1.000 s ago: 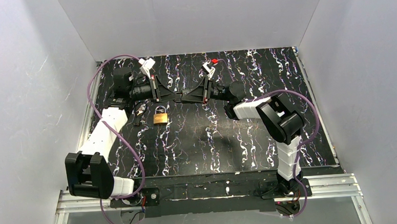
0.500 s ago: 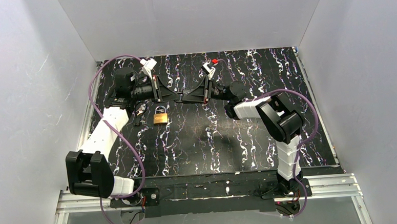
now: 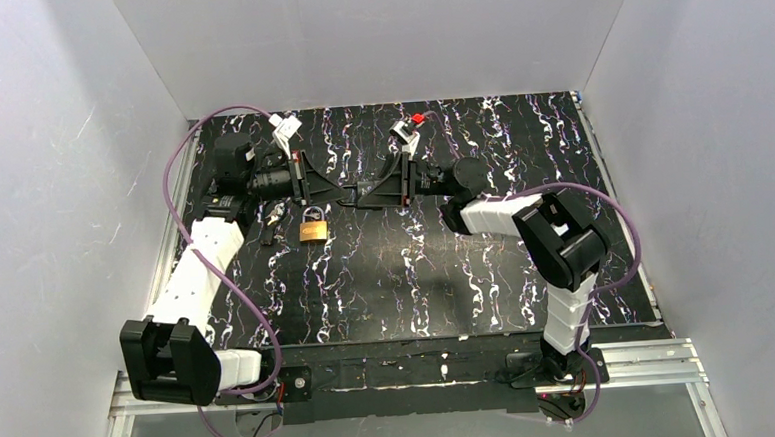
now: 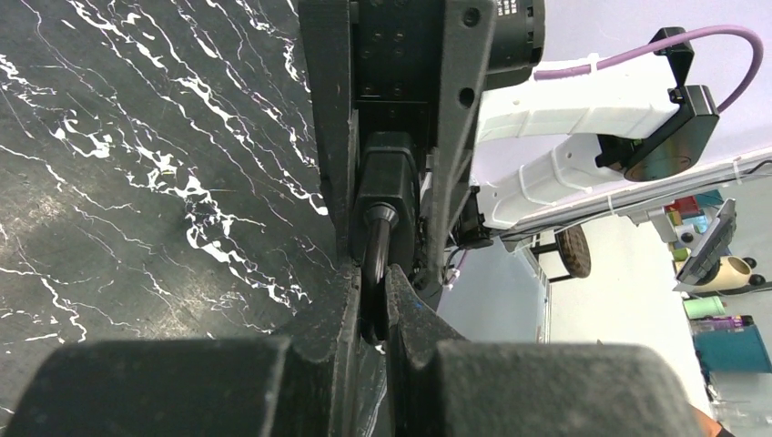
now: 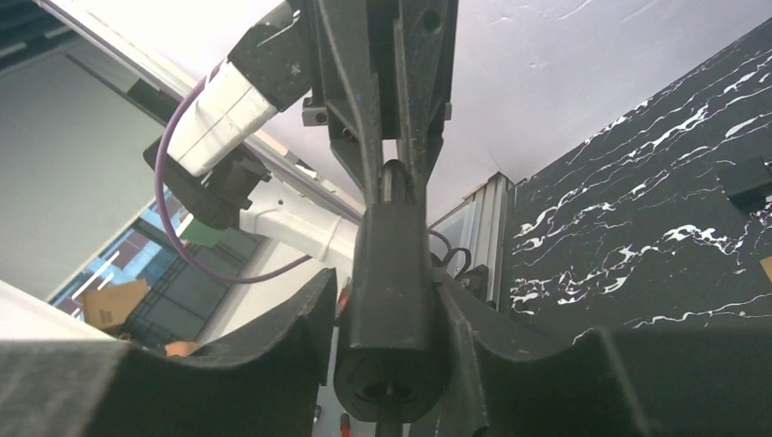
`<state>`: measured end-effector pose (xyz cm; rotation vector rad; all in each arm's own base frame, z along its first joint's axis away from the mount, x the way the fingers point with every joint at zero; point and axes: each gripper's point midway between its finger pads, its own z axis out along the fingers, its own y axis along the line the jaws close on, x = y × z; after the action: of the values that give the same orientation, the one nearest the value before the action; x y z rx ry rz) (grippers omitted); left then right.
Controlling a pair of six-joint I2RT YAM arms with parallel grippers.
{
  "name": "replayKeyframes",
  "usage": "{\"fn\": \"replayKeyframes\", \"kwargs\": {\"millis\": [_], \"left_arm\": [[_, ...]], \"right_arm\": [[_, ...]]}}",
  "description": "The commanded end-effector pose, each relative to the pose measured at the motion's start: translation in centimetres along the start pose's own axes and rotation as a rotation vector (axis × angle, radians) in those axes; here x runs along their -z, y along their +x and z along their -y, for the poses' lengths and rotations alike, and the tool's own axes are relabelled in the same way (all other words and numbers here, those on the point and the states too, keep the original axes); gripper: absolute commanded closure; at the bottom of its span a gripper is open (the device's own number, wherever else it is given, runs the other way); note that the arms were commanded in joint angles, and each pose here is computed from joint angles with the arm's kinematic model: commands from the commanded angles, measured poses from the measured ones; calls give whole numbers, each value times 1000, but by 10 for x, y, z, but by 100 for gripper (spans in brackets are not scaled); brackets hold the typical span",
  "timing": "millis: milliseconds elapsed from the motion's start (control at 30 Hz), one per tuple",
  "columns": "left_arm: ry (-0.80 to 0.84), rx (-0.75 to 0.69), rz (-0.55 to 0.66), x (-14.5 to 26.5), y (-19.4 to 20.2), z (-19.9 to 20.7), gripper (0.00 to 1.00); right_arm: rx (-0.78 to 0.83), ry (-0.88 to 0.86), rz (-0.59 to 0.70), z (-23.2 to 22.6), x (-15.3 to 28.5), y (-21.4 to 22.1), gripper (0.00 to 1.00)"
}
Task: Lock with the key
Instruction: Lock the lock.
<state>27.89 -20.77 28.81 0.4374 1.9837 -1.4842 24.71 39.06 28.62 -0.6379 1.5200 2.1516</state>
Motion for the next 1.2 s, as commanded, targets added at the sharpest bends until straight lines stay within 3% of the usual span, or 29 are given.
{"fn": "replayKeyframes", "kwargs": {"millis": [0, 133, 400, 1000, 1167], "left_arm": [[62, -111, 27, 11, -18, 30, 100], [81, -140, -1, 15, -15, 39, 100], [128, -137, -34, 17, 2, 42, 100], [131, -130, -43, 17, 2, 41, 100], [132, -130, -44, 17, 3, 42, 100]], "right_arm": [[166, -87, -46, -41, 3, -4, 47], [206, -61, -55, -42, 17, -11, 33], [283, 1, -128, -39, 39, -4, 33], [285, 44, -167, -40, 52, 10, 70], [270, 72, -158, -31, 57, 8, 92]]}}
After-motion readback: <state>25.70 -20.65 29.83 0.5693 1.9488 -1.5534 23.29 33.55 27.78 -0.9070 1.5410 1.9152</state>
